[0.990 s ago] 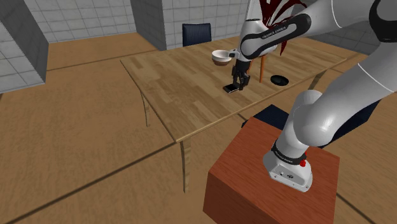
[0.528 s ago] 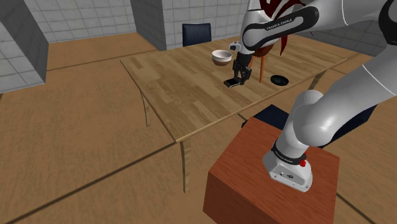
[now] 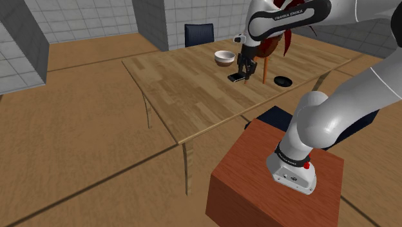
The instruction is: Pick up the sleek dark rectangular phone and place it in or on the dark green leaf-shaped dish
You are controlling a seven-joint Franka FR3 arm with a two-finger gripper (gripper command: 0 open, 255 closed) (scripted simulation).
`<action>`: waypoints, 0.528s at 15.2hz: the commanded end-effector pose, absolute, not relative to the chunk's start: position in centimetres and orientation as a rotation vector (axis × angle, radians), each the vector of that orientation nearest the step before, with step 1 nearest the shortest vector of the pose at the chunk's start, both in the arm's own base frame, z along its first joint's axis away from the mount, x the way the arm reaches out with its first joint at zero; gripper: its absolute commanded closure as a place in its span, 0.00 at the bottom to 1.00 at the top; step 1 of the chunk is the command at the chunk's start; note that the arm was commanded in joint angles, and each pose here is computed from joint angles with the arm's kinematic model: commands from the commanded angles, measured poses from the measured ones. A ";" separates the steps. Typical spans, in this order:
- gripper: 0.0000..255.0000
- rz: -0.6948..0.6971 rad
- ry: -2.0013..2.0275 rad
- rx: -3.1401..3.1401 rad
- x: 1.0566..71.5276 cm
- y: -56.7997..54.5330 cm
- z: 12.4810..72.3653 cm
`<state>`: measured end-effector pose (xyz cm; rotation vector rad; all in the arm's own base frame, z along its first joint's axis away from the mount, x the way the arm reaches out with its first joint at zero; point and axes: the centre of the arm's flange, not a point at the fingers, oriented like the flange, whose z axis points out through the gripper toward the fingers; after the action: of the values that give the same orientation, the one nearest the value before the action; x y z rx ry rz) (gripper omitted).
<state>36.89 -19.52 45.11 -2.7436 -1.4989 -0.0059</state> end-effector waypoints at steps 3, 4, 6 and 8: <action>1.00 -0.005 -1.499 -2.743 35.0 -23.0 45.6; 1.00 -0.005 -1.499 -2.743 34.4 -24.2 45.6; 1.00 -0.005 -1.499 -2.743 33.1 -26.5 45.7; 1.00 -0.005 -1.499 -2.743 31.8 -28.8 45.7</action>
<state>32.89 -27.51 45.75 -2.7440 -1.4978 -0.0061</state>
